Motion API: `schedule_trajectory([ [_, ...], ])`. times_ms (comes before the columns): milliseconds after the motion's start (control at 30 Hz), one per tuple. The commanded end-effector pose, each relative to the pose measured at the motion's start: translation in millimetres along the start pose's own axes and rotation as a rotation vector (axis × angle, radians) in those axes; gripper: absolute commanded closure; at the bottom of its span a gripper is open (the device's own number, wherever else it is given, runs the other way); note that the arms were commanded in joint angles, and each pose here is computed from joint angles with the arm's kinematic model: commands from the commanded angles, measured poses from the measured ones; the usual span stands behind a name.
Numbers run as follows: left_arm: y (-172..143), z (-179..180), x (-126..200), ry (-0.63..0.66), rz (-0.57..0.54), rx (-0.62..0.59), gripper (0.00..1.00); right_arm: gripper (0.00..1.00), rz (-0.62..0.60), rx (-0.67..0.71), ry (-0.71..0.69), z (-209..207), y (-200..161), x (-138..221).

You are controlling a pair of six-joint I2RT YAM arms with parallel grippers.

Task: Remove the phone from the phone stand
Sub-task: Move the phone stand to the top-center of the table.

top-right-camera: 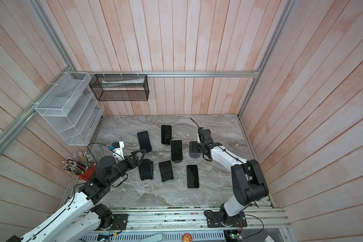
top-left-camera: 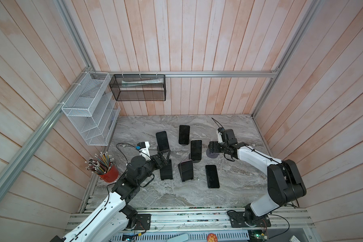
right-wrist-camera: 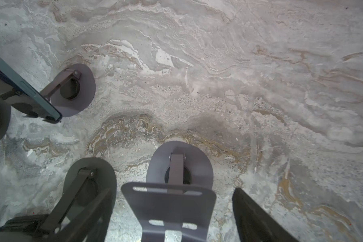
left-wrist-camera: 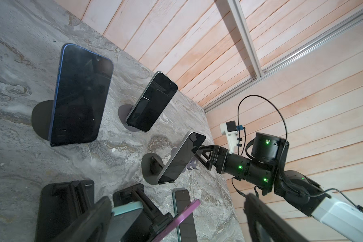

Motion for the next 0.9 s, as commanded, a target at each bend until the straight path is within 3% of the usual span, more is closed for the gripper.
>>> schedule_trajectory([
  [0,9.9,-10.0,0.3,-0.032,-0.024,0.005,0.00,0.16,-0.037,-0.034,0.016,-1.7,3.2,-6.0],
  [333,7.2,-4.8,-2.8,-0.018,-0.024,0.002,0.00,0.40,-0.045,-0.043,0.001,-5.5,0.2,-14.9],
  [867,12.7,-10.9,-13.4,-0.042,-0.028,-0.058,0.00,0.43,-0.113,-0.062,-0.080,-17.2,19.0,-7.1],
])
Point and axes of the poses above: each gripper's point midway between its finger pads, its own x axis back along the fingers, its own z axis along the line the jaws close on, y = z × x, the point moved 3 cm from there along x, back along the fingers, and after that the axes turned 3 degrees about -x, right-handed, at the moved point
